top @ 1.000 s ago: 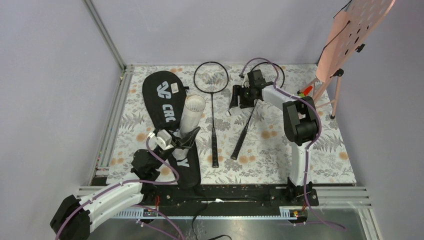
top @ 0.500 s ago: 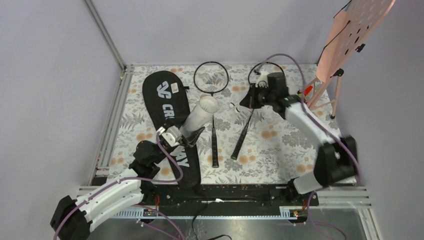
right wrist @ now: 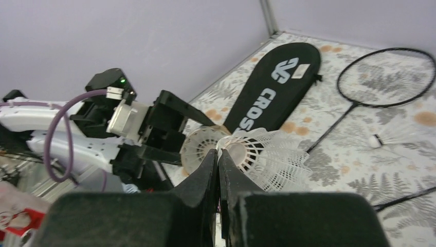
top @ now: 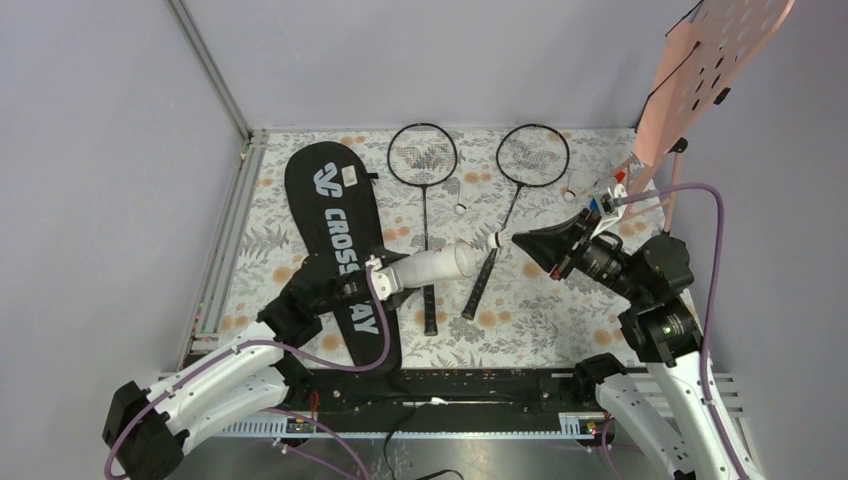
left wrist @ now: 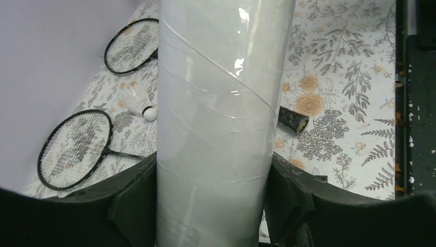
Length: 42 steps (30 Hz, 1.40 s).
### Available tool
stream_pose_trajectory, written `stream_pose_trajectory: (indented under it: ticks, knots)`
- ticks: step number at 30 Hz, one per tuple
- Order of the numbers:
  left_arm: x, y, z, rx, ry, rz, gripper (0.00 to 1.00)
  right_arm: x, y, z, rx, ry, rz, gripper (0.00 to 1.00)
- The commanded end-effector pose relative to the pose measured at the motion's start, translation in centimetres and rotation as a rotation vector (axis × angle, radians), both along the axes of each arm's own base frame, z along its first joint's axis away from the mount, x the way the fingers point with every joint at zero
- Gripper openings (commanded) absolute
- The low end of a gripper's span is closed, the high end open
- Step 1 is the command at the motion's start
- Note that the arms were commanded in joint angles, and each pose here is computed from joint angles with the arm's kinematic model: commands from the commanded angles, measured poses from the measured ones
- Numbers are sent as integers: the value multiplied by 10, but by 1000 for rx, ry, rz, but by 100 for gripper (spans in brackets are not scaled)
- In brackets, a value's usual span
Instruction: Pack up the badminton gear
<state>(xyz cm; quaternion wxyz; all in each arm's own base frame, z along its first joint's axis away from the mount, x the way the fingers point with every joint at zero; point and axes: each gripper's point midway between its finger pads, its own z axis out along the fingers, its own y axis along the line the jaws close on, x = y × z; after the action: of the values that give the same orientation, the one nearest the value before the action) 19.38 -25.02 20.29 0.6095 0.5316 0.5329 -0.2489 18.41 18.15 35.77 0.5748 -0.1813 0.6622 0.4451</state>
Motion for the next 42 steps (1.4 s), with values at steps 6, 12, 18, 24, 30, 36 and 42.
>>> stream_pose_trajectory:
  ticks: [6,12,18,24,30,36,42]
  knots:
    - [-6,-17,49,-67,-70,-102,62,-17,30,-4,64,109,194,4]
    - [-7,-23,50,-71,-52,-129,62,-18,50,-12,55,141,244,4]
    - [-14,-27,49,-94,-54,-172,63,-10,72,-36,16,255,263,3]
    - [-13,-29,46,-107,-57,-177,63,-13,100,-44,17,313,304,7]
    - [-11,-30,46,-111,-54,-167,62,-6,108,-53,-64,359,262,20]
    - [-11,-27,45,-121,-69,-152,62,-4,67,-46,-137,308,75,59]
    - [-11,-24,48,-133,-80,-141,62,-15,29,-33,-169,260,-39,75]
